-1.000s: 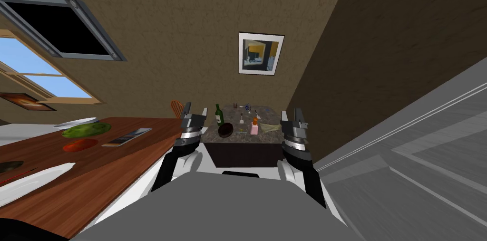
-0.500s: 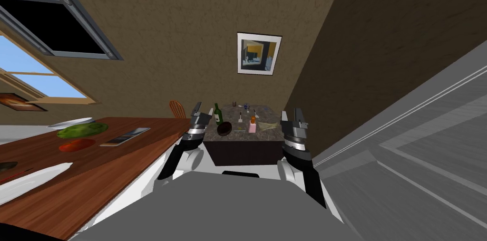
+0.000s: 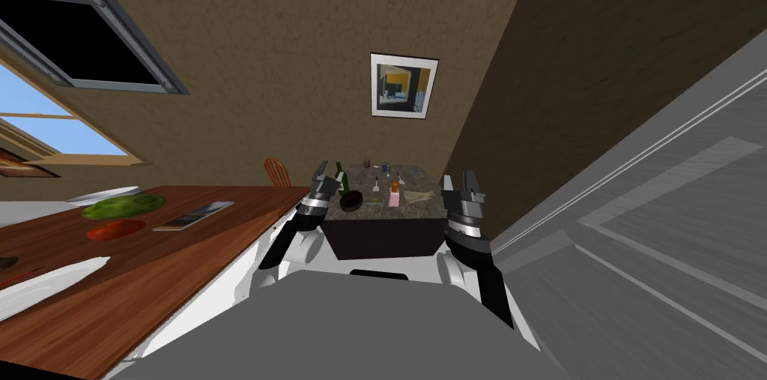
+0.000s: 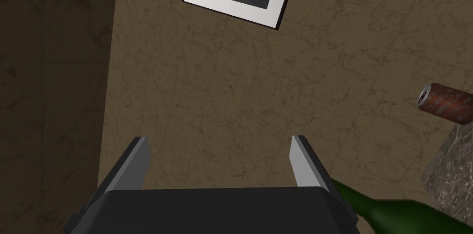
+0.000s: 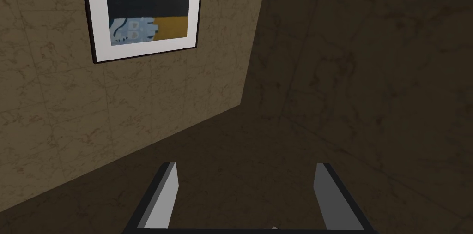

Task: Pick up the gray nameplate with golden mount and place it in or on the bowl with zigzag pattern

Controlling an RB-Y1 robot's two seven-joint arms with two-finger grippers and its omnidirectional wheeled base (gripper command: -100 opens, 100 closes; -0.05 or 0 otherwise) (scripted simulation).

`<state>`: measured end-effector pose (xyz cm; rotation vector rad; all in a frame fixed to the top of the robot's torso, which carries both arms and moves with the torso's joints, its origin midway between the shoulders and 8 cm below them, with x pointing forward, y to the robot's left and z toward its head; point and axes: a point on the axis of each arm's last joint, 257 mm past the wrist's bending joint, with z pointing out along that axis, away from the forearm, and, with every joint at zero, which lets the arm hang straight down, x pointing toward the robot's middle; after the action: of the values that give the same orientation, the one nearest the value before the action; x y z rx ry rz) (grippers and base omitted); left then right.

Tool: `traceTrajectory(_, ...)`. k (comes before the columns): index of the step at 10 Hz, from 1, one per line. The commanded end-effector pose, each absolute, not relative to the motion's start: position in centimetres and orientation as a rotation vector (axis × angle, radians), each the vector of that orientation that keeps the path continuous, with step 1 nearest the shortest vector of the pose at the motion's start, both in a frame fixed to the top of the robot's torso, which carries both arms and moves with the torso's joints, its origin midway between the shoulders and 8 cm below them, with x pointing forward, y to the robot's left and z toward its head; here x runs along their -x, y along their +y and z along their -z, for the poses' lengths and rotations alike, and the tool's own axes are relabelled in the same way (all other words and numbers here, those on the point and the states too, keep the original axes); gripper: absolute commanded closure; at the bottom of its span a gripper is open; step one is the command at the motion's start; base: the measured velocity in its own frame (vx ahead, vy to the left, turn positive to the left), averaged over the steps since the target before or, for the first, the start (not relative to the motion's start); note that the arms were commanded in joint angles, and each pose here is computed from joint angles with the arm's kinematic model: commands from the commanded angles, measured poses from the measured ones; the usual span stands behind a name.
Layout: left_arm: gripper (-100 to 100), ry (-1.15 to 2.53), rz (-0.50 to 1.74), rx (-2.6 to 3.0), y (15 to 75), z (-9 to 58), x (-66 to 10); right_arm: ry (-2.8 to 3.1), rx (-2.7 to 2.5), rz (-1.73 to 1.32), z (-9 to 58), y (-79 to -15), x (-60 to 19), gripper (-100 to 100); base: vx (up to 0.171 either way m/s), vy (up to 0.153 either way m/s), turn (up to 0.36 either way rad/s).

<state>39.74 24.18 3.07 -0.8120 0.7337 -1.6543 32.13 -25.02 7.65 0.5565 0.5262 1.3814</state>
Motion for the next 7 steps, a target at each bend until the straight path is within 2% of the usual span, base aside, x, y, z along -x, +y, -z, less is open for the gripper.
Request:
traceTrajectory(1, -100, 0.763, 1.676, 0.843, 23.3, -2.6, -40.9, 0.526, -0.556, -1.381, -7.6, -25.0, -32.1, 0, -0.028, -0.022, -0.049)
traceTrajectory(7, -100, 0.854, 1.720, 0.961, 21.4, -0.5, -43.9, 0.526, -0.556, -1.381, -7.6, -25.0, -32.1, 0, -0.030, -0.026, -0.040)
